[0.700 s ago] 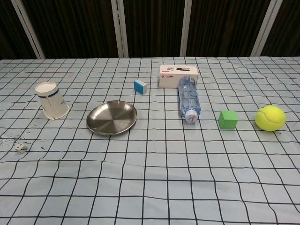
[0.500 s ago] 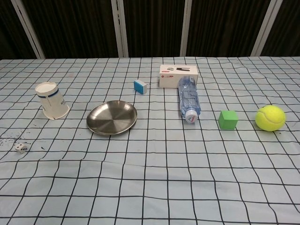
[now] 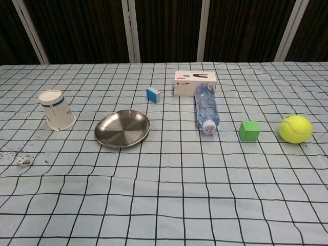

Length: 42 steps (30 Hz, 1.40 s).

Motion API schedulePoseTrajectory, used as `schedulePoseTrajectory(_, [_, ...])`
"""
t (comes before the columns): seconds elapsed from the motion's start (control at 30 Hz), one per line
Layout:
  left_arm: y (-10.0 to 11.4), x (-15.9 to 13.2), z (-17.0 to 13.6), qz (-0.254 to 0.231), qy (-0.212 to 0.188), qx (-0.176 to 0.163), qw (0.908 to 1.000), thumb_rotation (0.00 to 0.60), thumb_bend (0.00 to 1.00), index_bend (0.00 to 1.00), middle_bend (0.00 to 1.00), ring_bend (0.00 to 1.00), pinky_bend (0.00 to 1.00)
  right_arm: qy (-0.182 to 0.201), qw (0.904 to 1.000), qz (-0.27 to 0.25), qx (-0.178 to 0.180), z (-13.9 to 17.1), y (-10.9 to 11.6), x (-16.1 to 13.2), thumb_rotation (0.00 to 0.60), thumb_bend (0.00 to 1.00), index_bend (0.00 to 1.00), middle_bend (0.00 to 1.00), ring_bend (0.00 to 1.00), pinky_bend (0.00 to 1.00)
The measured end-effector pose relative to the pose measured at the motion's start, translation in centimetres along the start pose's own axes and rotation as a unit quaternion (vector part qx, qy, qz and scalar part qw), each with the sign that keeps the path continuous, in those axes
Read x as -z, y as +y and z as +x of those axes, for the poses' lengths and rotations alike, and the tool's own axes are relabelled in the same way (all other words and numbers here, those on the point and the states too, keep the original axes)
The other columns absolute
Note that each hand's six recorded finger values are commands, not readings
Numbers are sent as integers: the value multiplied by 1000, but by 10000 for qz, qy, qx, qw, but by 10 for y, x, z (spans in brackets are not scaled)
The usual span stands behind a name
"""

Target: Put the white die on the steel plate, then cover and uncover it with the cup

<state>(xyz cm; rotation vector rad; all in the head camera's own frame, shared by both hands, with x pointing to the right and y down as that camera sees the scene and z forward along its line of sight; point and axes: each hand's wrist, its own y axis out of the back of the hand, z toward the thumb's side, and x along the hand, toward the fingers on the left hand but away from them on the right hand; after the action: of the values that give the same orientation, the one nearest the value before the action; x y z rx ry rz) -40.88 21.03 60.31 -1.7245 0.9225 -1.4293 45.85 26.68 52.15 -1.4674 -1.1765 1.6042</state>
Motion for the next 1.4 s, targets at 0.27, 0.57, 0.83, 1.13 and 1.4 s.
schedulePoseTrajectory(0.27, [-9,-5,4,41,-145,60,9999,600,238,247,58,0,41,-15,10000,-50,-29,1,0,0,600,42,160,125,115,15])
schedulePoseTrajectory(0.57, [-30,-4,6,261,-31,811,9964,600,251,280,34,0,41,-47,10000,-51,-45,1,-1,0,600,42,159,125,115,15])
schedulePoseTrajectory(0.83, [-38,-4,19,511,223,1155,9917,600,284,323,43,0,41,-44,10000,-66,-59,1,-2,0,600,43,160,125,115,15])
schedulePoseTrajectory(1.13, [-50,-11,43,656,223,1102,9915,600,321,335,52,0,41,-61,9999,-55,-106,0,-5,0,600,42,159,125,115,15])
schedulePoseTrajectory(1.4, [-65,-22,58,831,88,1260,9885,600,321,339,60,0,41,-106,9998,-24,-145,-1,-7,2,600,42,160,125,115,15])
